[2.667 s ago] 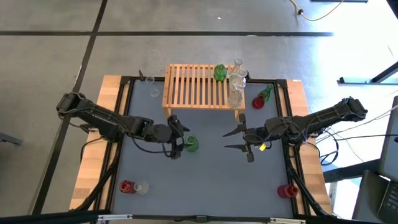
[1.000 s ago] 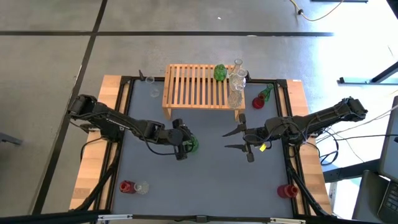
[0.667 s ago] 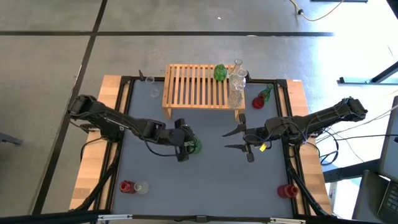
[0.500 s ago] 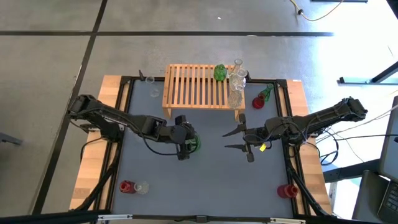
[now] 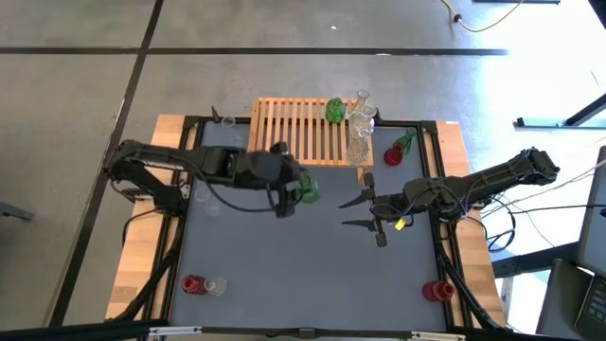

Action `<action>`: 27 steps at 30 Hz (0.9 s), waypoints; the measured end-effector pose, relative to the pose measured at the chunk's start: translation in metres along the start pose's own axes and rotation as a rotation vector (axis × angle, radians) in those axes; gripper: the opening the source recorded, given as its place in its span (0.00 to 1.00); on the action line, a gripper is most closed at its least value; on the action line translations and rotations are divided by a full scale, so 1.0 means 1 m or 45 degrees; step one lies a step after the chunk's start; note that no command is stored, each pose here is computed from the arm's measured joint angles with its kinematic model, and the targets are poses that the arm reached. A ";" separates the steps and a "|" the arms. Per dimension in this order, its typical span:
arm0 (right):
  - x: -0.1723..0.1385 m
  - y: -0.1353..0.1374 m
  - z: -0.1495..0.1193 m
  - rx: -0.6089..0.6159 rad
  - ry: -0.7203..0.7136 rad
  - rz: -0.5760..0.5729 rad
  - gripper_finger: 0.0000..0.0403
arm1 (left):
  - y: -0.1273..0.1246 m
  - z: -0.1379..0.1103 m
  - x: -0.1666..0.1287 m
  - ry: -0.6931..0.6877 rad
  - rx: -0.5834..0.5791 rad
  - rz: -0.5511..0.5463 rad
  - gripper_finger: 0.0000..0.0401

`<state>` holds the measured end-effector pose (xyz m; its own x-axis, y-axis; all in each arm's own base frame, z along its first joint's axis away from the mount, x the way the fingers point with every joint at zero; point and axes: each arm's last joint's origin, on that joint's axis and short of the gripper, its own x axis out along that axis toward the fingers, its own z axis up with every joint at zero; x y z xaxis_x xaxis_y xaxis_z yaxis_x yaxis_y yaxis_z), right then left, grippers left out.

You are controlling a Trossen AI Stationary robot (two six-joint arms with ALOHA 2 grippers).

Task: Sort vases onto shelf
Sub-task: Put the green vase on the shelf aligned with the other green vase

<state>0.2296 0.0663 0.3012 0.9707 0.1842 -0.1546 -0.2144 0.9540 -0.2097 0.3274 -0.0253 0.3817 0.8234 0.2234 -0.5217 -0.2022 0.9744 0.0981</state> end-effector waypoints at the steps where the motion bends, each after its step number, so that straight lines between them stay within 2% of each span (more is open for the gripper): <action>1: 0.000 0.000 0.000 0.001 0.000 0.000 0.42 | 0.004 0.002 0.000 -0.002 0.004 0.011 0.57; 9: -0.007 -0.004 0.016 -0.080 -0.151 -0.040 0.42 | 0.041 0.019 -0.002 -0.053 0.012 0.057 0.57; 12: -0.016 -0.009 0.028 -0.101 -0.127 -0.105 0.42 | 0.058 0.025 0.001 -0.064 0.012 0.094 0.57; 18: -0.031 -0.020 0.051 -0.199 -0.069 -0.327 0.42 | 0.095 0.035 0.024 -0.047 0.020 0.125 0.57; 27: -0.037 -0.029 0.060 -0.342 0.035 -0.644 0.42 | 0.147 0.043 0.067 0.086 0.038 0.185 0.57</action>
<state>0.2067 0.0458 0.3715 0.9572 -0.2893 0.0042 0.2523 0.8275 -0.5016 0.3760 0.1336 0.3973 0.7490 0.3609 -0.5556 -0.3000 0.9325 0.2012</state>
